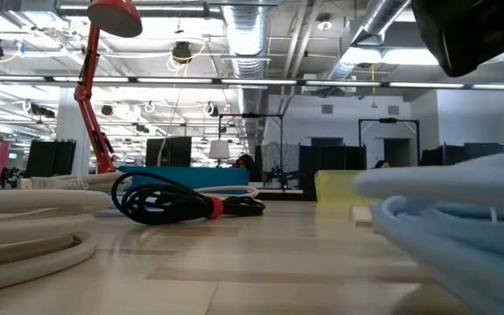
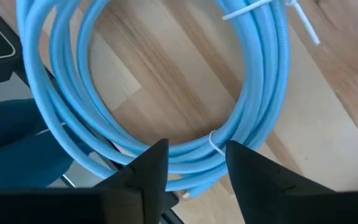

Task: Pick & Place USB Port
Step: Put the blue display cable into the red bin

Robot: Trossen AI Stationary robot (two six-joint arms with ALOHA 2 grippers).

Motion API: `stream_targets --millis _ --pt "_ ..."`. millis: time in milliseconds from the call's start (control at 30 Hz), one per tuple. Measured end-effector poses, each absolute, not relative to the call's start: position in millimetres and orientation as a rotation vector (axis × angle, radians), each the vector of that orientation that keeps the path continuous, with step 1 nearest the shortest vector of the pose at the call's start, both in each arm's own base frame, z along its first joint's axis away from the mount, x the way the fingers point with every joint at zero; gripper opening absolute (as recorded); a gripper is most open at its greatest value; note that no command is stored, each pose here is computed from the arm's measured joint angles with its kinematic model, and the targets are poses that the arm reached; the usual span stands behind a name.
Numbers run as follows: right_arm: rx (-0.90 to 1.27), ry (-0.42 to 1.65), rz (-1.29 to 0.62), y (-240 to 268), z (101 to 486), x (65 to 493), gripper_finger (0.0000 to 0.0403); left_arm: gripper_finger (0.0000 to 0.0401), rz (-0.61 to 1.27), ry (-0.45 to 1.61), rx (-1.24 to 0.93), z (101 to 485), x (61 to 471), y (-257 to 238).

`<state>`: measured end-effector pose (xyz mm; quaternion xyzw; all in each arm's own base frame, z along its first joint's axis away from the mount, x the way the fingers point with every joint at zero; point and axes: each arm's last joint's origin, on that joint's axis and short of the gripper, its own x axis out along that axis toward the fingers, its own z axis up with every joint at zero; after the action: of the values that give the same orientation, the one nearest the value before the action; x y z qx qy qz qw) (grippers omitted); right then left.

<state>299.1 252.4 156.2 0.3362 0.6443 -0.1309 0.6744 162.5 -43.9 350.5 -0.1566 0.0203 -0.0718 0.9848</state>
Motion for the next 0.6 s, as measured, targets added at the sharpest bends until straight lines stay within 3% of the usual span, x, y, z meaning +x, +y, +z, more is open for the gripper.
stream_targets --millis 367,600 --pt "0.787 1.422 -0.255 239 180 301 0.0156 0.0009 -0.142 0.051 -0.312 349 162 -44" --pt "0.716 1.462 -0.305 233 171 300 0.015 0.0005 -0.137 0.075 -0.307 347 162 -44"
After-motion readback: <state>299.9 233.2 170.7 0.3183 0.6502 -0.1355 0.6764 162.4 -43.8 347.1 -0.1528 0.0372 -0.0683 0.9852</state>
